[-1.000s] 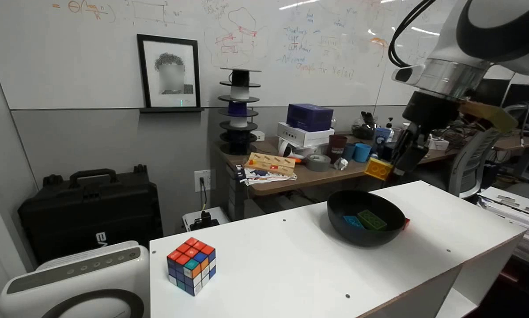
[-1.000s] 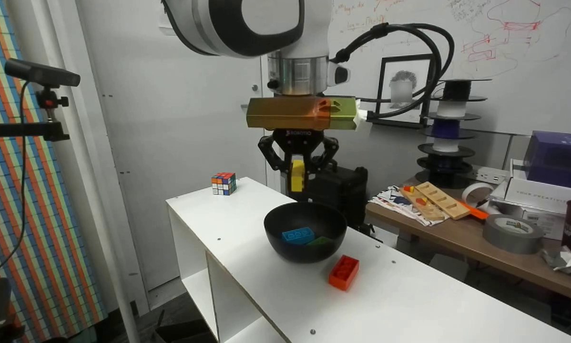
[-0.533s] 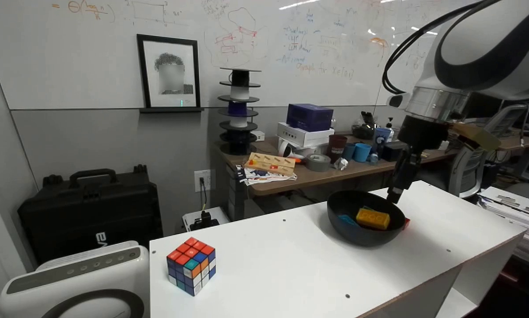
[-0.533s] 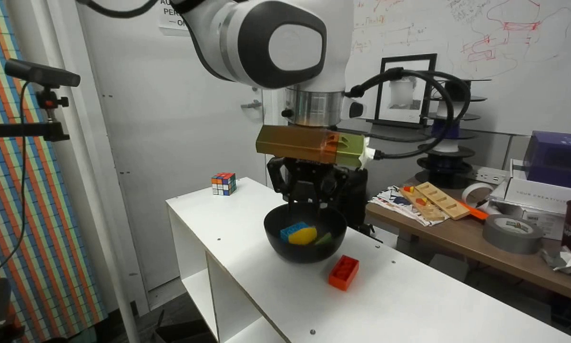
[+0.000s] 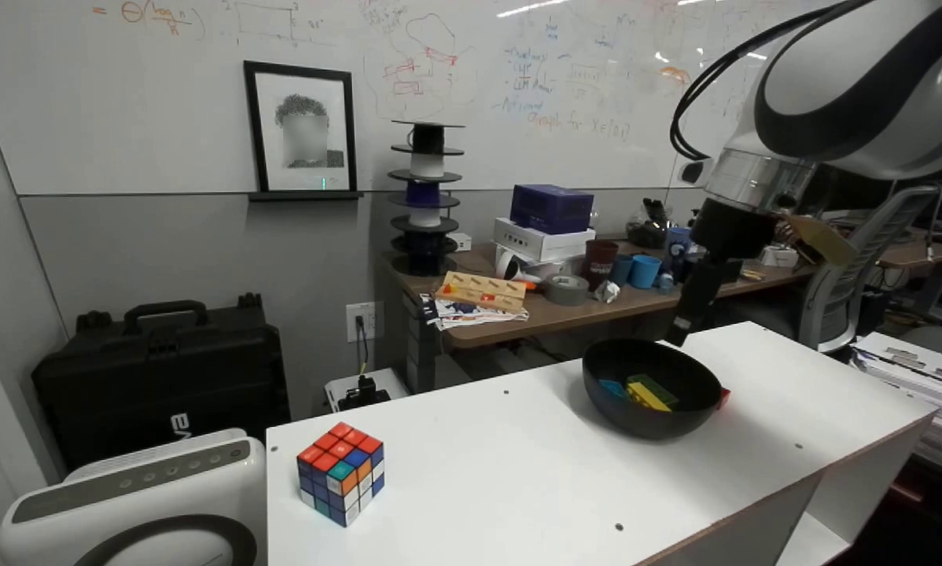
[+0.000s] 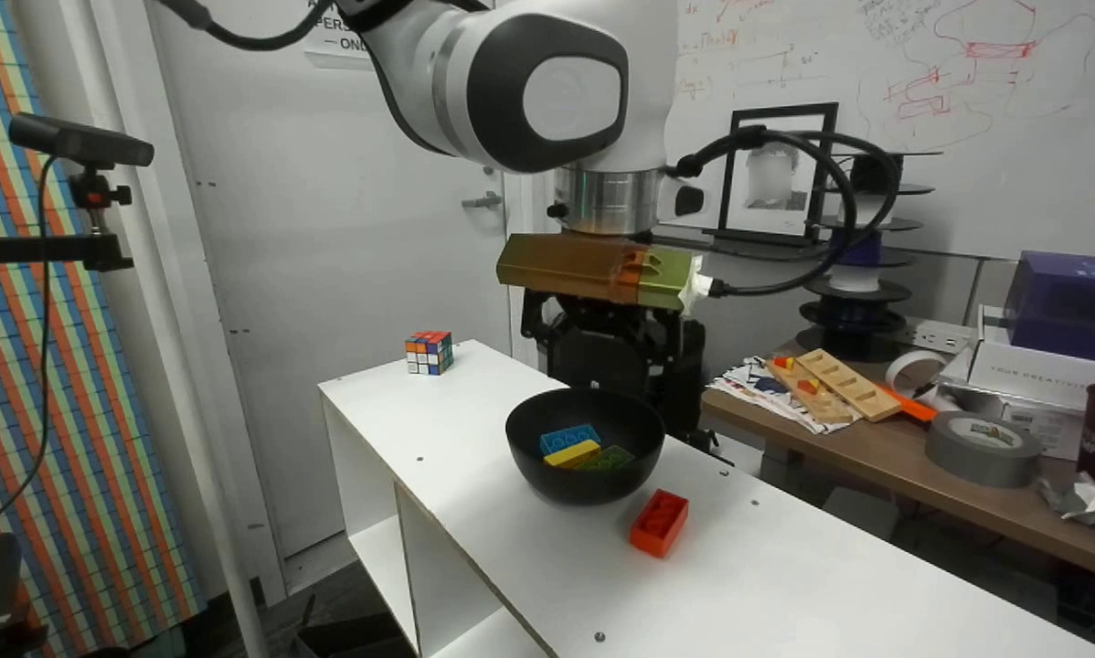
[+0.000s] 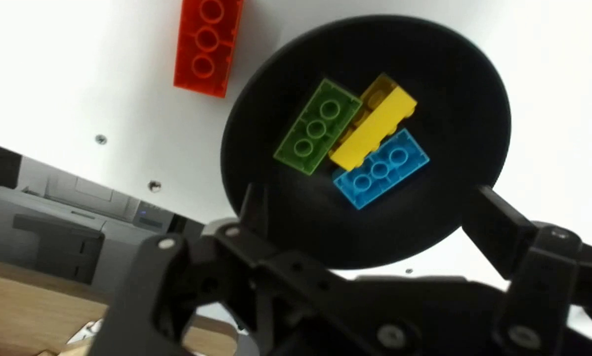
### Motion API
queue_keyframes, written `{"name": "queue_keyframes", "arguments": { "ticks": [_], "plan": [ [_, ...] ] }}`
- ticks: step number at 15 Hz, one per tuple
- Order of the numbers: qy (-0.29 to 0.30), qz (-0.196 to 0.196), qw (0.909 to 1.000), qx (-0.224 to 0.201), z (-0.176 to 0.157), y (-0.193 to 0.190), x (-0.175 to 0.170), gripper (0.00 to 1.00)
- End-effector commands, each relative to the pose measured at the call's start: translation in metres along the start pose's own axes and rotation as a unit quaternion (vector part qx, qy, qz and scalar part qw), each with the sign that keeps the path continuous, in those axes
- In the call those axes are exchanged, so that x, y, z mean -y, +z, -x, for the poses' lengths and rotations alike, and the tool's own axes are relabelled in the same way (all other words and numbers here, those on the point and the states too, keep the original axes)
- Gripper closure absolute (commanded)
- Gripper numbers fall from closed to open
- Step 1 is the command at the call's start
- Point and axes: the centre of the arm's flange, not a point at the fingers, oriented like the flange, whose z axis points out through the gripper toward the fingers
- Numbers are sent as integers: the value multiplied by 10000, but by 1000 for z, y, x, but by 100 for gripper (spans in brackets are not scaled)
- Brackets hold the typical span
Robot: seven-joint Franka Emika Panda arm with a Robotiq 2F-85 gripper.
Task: Put the blocks on the counter in the bowl
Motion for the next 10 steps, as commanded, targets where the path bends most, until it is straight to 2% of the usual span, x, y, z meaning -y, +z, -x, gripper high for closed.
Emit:
{"name": "queue_keyframes", "arguments": {
  "ticks": [1,5,7,10],
  "plan": [
    [628,441,9956,-536,1,-40,-1,0],
    [1499,834,9813,-873,23,-73,-41,0],
    [1968,1013,9712,-881,38,-81,-65,0],
    [2498,1105,9602,-582,69,-76,-107,0]
  ]
}}
